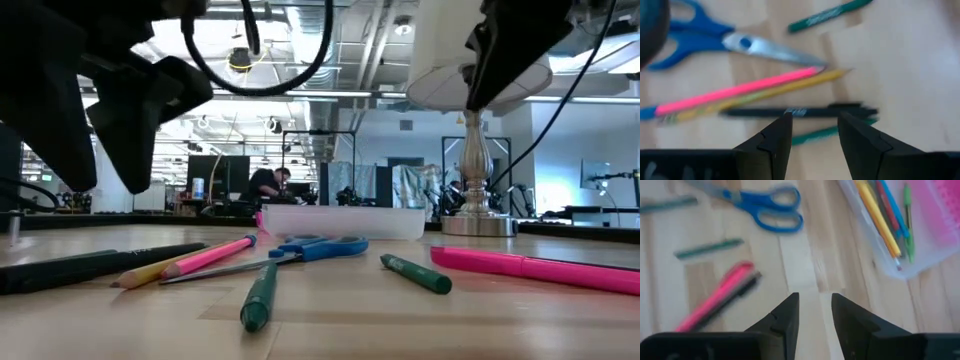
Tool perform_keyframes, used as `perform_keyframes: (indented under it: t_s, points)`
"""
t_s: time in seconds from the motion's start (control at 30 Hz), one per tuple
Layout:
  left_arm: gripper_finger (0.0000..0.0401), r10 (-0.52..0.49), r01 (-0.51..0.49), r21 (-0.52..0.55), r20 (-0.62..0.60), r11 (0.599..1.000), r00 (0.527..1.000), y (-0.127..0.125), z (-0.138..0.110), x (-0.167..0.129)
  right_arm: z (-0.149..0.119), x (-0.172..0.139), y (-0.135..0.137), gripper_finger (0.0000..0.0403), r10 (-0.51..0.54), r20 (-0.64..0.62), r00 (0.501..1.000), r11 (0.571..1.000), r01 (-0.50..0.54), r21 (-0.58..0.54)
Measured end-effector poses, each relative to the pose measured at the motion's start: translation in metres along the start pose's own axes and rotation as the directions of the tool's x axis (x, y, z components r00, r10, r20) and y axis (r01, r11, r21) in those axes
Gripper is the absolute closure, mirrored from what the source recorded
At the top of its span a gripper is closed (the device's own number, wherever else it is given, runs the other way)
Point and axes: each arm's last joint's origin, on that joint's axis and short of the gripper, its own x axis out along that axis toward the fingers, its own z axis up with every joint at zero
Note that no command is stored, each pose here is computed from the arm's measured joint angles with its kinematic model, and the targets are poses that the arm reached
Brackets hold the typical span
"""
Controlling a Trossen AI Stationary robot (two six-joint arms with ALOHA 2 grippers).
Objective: Pick & place school supplies into a supply box
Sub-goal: Put the left green crayon into the pink supply box
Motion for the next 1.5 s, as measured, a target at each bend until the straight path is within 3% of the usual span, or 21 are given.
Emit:
perform_keyframes:
  t_s: [0.13, 0.3, 0.43, 0.53, 0.73, 0.87, 1.1, 1.5]
  points:
    - [0.0248, -0.016, 0.017, -0.021, 0.019, 1.000, 1.000, 0.000, -0.002, 0.003, -0.002, -0.003, 0.006, 0.0296, -0.024, 0.032, 0.999, 1.000, 0.024, 0.001]
    - [0.0248, 0.078, -0.086, -0.228, -0.041, 0.970, 0.996, 0.004, -0.009, 0.003, -0.003, -0.005, 0.009, 0.0296, -0.025, 0.047, 0.999, 1.000, 0.025, -0.001]
    - [0.0248, 0.115, -0.135, -0.492, -0.071, 0.860, 0.991, 0.011, -0.011, 0.003, -0.003, -0.005, 0.009, 0.0296, -0.024, 0.052, 0.998, 1.000, 0.024, 0.001]
    - [0.0248, 0.115, -0.141, -0.621, -0.081, 0.771, 0.990, 0.012, -0.012, 0.004, -0.003, -0.005, 0.008, 0.0296, -0.028, 0.050, 0.998, 1.000, 0.028, -0.005]
    - [0.0248, 0.111, -0.130, -0.751, -0.076, 0.647, 0.991, 0.007, -0.013, 0.003, -0.006, -0.007, 0.009, 0.0296, -0.084, 0.069, 0.994, 0.996, 0.087, -0.033]
    - [0.0248, 0.134, -0.130, -0.799, -0.063, 0.587, 0.989, 0.004, -0.013, 0.002, -0.011, -0.010, 0.013, 0.0296, -0.109, 0.068, 0.992, 0.991, 0.114, -0.073]
    - [0.0248, 0.121, -0.148, -0.831, -0.098, 0.536, 0.988, -0.001, -0.016, 0.015, -0.018, -0.016, 0.021, 0.0296, -0.143, 0.103, 0.984, 0.981, 0.155, -0.115]
    - [0.0248, 0.086, -0.181, -0.823, -0.160, 0.538, 0.983, -0.005, -0.018, 0.032, -0.021, -0.018, 0.025, 0.0296, -0.162, 0.122, 0.979, 0.976, 0.177, -0.126]
